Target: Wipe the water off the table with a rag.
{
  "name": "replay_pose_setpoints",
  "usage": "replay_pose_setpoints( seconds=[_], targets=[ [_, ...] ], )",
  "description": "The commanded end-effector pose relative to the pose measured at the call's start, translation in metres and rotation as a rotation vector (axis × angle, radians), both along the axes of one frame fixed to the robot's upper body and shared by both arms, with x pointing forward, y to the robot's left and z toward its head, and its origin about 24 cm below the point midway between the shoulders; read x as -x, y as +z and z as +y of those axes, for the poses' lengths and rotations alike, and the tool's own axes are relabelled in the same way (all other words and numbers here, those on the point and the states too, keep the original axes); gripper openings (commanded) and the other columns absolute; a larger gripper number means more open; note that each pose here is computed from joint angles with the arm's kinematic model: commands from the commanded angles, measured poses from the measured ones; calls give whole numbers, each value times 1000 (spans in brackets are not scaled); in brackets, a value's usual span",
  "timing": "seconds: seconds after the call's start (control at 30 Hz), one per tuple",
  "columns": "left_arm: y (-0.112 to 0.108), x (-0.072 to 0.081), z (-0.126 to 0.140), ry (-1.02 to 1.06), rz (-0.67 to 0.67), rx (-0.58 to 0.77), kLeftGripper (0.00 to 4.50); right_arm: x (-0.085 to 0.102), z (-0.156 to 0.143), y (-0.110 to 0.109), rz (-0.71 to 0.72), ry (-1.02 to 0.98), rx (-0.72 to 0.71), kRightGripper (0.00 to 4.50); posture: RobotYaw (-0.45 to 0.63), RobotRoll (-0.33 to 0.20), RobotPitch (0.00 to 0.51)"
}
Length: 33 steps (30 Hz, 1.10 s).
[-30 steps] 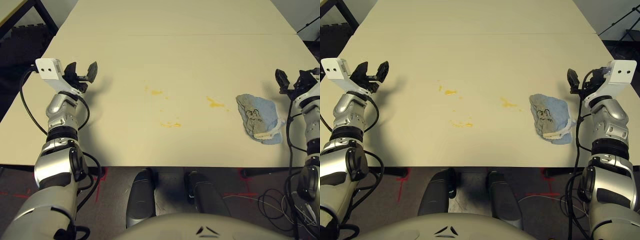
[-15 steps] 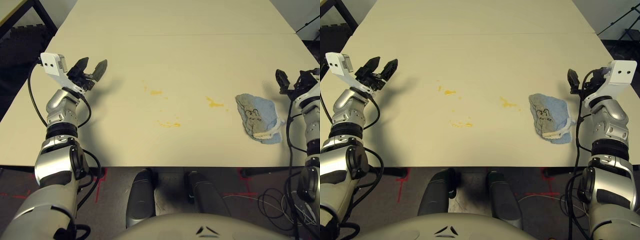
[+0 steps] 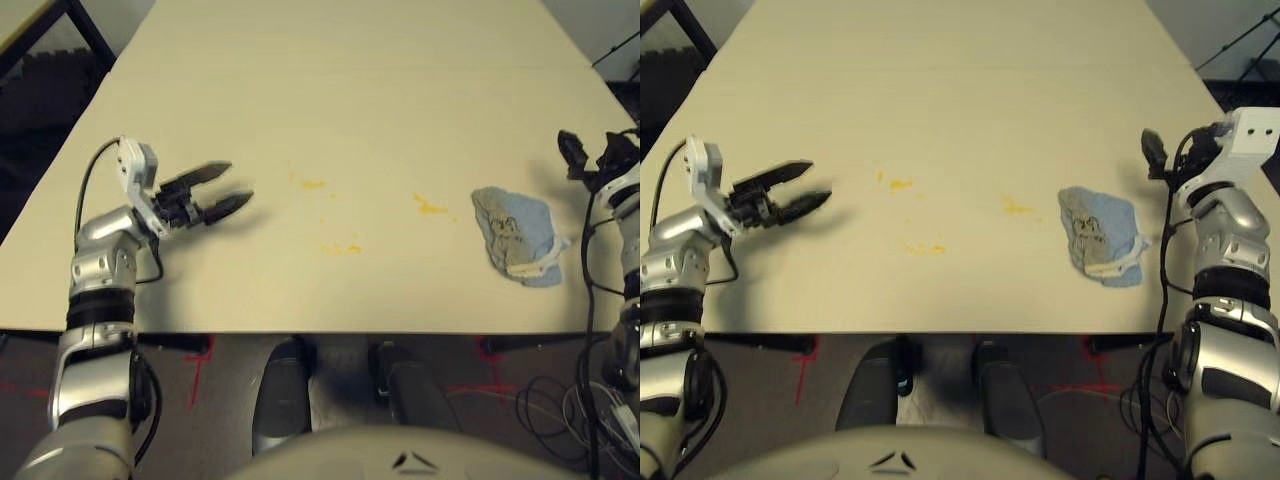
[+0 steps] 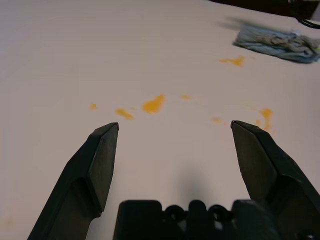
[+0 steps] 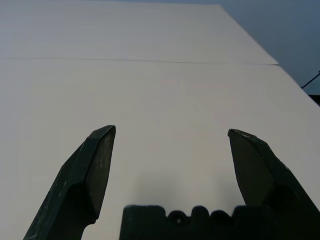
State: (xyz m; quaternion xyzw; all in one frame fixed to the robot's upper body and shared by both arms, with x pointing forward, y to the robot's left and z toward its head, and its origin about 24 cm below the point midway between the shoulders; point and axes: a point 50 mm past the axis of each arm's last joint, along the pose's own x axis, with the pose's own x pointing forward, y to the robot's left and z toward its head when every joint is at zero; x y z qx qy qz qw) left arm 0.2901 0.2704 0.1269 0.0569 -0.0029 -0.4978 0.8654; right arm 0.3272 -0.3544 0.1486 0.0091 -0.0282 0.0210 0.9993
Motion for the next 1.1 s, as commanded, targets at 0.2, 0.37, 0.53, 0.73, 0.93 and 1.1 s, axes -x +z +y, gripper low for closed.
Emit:
replay_pose_setpoints(
  seconds=[0.2, 0.37, 0.53, 0.73, 0.93, 1.1],
  targets=[
    [-1, 11, -9, -77, -27, -18, 4500, 18, -3, 3, 230, 304, 20, 4478, 88, 0, 193],
    [-2, 8, -13, -98, -21, -14, 4500, 38, -8, 5, 373, 446, 28, 4478, 60, 0, 206],
    [-1, 7, -14, -103, -17, 0, 4500, 52, -5, 7, 454, 524, 15, 4478, 54, 0, 221],
    [-3, 2, -9, -83, -24, 6, 4500, 58, 9, -4, 524, 583, 35, 4478, 44, 0, 205],
    [-4, 0, -12, -106, -22, 4, 4500, 60, 23, -25, 561, 592, 41, 4478, 40, 0, 205],
    [-3, -2, -13, -105, -30, 6, 4500, 60, 29, -38, 571, 576, 38, 4478, 48, 0, 209]
  ],
)
